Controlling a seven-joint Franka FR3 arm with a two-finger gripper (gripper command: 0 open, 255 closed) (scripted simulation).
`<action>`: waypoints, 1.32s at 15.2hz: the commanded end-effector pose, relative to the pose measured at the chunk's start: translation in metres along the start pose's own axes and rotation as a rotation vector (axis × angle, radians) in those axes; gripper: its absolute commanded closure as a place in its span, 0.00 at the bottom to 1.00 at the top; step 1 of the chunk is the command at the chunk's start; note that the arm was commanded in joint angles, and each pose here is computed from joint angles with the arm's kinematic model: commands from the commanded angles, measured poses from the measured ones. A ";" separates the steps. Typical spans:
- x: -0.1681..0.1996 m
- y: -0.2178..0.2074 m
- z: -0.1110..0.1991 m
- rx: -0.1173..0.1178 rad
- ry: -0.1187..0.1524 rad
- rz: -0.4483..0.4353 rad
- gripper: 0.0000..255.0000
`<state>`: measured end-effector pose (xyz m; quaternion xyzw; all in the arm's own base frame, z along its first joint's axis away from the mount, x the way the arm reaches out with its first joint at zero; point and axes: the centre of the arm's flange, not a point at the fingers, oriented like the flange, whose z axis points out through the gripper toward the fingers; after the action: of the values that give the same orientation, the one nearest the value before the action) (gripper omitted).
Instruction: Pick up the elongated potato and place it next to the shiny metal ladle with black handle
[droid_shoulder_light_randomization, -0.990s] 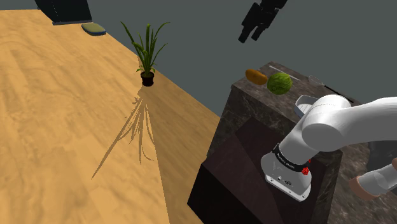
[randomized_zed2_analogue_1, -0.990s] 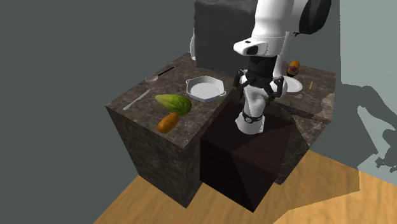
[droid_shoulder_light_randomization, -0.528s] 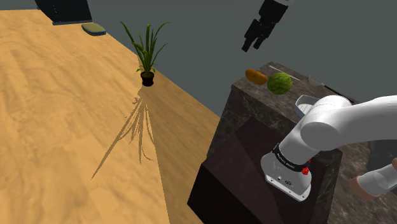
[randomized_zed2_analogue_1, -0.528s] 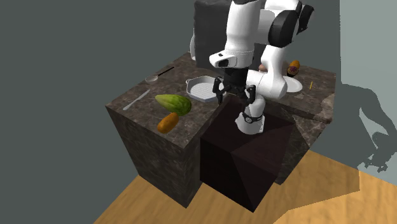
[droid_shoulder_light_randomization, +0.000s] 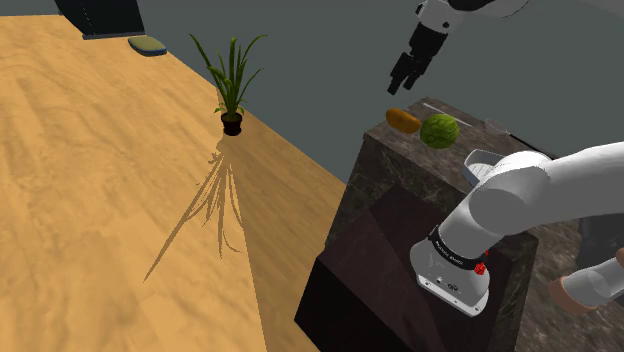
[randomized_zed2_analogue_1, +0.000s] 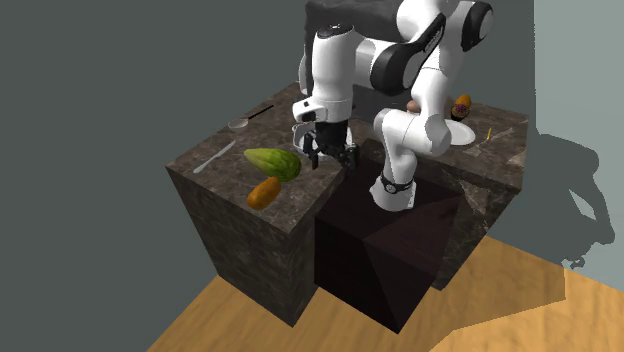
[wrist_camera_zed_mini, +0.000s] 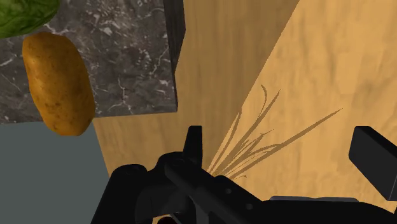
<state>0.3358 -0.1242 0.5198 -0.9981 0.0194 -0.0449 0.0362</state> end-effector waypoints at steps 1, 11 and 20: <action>0.003 0.025 0.015 -0.002 -0.012 0.006 0.00; 0.011 0.140 0.079 -0.012 -0.075 0.037 0.00; 0.011 0.238 0.133 -0.021 -0.129 0.063 0.00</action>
<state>0.3514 -0.3449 0.3806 -0.9982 0.0483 0.0179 0.0291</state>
